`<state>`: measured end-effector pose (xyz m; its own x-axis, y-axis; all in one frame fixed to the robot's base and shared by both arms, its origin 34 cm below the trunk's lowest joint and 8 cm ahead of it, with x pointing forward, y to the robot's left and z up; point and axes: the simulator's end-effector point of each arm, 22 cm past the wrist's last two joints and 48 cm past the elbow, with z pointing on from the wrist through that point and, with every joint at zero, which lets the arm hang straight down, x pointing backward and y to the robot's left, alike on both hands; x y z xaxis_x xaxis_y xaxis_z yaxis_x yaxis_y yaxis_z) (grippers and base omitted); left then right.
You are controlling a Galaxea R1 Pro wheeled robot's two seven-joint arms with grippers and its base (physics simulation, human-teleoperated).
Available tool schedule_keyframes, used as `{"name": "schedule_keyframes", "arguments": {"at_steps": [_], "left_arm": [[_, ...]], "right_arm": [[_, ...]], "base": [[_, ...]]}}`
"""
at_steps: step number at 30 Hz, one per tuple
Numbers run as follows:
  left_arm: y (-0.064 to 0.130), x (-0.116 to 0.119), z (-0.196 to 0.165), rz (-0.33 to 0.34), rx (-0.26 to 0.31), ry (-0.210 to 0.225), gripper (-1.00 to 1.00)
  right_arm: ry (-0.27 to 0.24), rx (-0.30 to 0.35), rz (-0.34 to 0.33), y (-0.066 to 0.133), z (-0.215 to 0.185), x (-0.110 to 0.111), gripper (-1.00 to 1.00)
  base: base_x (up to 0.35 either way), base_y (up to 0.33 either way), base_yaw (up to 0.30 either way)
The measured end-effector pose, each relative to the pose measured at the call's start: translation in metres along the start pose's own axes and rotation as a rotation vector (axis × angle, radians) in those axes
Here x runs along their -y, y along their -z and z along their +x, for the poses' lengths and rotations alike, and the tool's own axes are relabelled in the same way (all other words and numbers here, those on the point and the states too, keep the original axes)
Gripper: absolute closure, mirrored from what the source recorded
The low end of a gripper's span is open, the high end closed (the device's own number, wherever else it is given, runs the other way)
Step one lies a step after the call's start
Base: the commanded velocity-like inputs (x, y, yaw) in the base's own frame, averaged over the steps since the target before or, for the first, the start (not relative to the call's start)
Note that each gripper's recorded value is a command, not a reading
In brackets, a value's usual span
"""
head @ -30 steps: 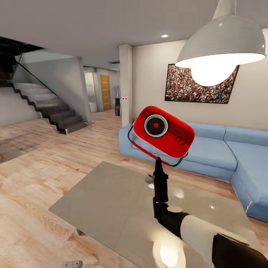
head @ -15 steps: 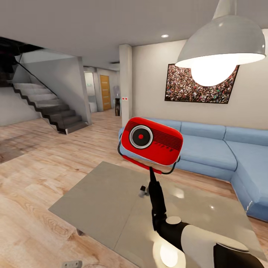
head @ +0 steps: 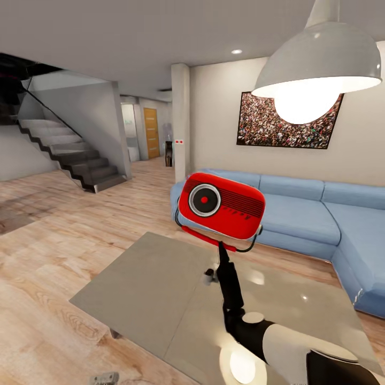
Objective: Turn on the radio receiver that's on the table in the living room.
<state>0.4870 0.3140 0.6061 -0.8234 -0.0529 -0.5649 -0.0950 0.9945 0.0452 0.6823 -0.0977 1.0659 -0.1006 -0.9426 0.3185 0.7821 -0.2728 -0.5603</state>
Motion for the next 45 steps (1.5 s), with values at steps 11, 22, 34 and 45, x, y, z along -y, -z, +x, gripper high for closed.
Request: {"name": "schedule_keyframes", "arguments": {"at_steps": [11,22,34,45], "left_arm": [[0.007,0.006,-0.053,0.012,0.108,0.011,-1.0],[0.02,0.012,-0.1,0.025,0.18,0.019,1.0],[0.05,0.03,-0.166,0.07,0.279,0.069,1.0],[0.142,0.122,-0.26,0.291,0.378,0.089,1.0]], "right_arm": [[0.211,0.035,-0.039,0.014,0.02,-0.027,1.0],[0.266,0.103,-0.021,0.021,0.016,-0.031,1.0],[0.278,0.111,-0.022,0.023,0.018,-0.033,1.0],[0.3,0.114,-0.03,0.025,0.023,-0.037,1.0]], "base": [[0.0,0.0,0.0],[0.0,0.0,0.0],[0.0,0.0,0.0],[0.0,0.0,0.0]]}}
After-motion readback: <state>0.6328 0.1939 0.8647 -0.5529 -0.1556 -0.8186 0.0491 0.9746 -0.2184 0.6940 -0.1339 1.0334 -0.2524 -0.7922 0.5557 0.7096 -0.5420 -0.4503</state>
